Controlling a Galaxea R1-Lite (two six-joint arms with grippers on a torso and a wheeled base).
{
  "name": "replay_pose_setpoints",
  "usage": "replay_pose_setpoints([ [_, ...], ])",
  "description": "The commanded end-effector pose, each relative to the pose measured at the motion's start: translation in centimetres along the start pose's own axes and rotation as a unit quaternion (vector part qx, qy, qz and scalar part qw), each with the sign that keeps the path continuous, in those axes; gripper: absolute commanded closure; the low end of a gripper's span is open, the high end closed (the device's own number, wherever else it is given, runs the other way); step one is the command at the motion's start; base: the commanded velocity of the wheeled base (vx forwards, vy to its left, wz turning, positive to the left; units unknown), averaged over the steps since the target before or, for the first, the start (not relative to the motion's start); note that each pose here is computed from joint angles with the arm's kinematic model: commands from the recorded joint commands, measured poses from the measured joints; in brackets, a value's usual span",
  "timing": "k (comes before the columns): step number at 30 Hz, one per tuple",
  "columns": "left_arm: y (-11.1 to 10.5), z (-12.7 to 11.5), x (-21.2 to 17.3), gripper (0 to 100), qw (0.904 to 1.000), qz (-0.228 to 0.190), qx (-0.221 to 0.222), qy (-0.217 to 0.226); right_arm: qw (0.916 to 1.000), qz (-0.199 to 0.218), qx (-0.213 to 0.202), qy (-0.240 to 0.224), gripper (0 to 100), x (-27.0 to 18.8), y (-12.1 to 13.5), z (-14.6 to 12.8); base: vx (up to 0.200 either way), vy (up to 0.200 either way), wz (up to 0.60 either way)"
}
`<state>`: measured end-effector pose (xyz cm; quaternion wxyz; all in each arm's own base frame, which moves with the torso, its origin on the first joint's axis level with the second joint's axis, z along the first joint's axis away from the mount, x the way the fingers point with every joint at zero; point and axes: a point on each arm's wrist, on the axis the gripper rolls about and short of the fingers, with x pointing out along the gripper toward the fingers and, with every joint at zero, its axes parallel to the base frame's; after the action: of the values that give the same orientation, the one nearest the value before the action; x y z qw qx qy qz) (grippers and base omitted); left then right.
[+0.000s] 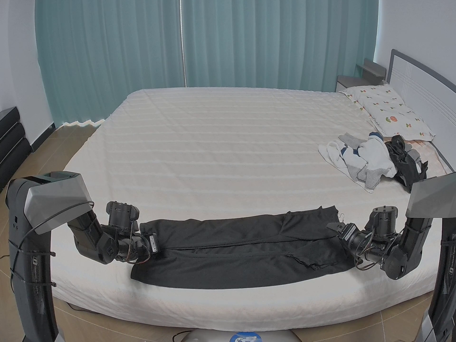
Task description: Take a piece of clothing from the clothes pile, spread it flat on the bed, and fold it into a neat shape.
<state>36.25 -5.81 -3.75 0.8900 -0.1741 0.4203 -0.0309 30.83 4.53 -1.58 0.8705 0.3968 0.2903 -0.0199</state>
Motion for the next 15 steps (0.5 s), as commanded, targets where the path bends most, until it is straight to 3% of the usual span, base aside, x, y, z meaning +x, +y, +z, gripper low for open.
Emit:
replay_pose_setpoints([
  [1, 0.11, 0.04, -0.08, 100, 1.0, 0.008, -0.001, -0.004, 1.0, 0.0, -0.001, 0.004, 0, 0.0, 0.04, -0.25, 0.0, 0.0, 0.0],
  [15, 0.85, 0.55, -0.46, 100, 0.9996, 0.014, -0.016, -0.019, 1.0, 0.0, 0.001, 0.004, 0, 0.0, -0.02, -0.18, 0.0, 0.0, 0.0],
])
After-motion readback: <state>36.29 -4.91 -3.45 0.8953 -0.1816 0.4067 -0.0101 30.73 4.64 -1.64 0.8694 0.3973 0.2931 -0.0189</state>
